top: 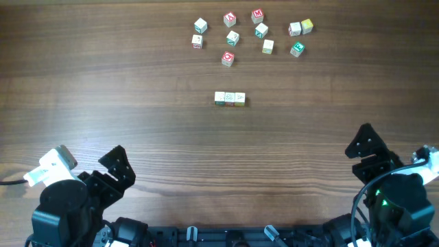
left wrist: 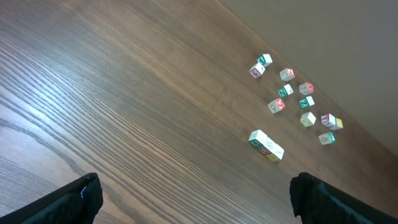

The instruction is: Form a horizontal line

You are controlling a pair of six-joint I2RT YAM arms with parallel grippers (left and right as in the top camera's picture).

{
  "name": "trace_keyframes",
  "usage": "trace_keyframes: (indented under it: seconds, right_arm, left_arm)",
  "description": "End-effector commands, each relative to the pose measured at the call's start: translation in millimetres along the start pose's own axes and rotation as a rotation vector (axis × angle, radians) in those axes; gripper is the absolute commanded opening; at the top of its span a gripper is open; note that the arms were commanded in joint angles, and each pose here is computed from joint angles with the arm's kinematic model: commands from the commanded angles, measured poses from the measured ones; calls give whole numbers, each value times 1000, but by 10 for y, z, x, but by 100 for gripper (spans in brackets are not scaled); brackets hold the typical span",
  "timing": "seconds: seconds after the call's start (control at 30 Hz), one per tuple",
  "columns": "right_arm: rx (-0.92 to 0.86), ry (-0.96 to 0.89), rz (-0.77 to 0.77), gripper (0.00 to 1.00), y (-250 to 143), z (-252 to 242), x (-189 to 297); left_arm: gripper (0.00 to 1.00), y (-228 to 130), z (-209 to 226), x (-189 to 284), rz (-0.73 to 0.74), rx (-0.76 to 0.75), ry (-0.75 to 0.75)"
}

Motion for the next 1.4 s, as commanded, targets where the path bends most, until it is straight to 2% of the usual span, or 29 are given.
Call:
trace_keyframes:
  seconds: [0.0,0.47,0.77,0.87,1.13,1.37]
  right_arm:
    - [-183,-52,1,100,-36,-81,-4]
    - [-540,-91,1,100,-72,-139,-6]
    - [-581,-147,16,100,-228,-317,-136]
    - [-617,-85,21,100,-274,-349,-172]
    - [-354,393,-119,100,-273,-216,-325]
    - [-300,560,-182,100,-332,-235,-519]
  left_arm:
    - [100,0,18,-2,-12,-6,15]
    - [100,0,18,-2,-12,-6,15]
    - [100,0,18,-2,-12,-6,15]
    - [100,0,18,-2,-12,-6,15]
    - [100,0,18,-2,-12,-6,15]
    - [100,0,18,-2,-12,-6,15]
Point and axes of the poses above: each gripper's point midway between its finger pads, its own x axis back along the fingers, its own z axis along the line the jaws close on, y = z × x, the point moved 10 cm from there along x, back along the fingers, and after that the axes turned 4 degrees about -x, right-handed, at the moved point
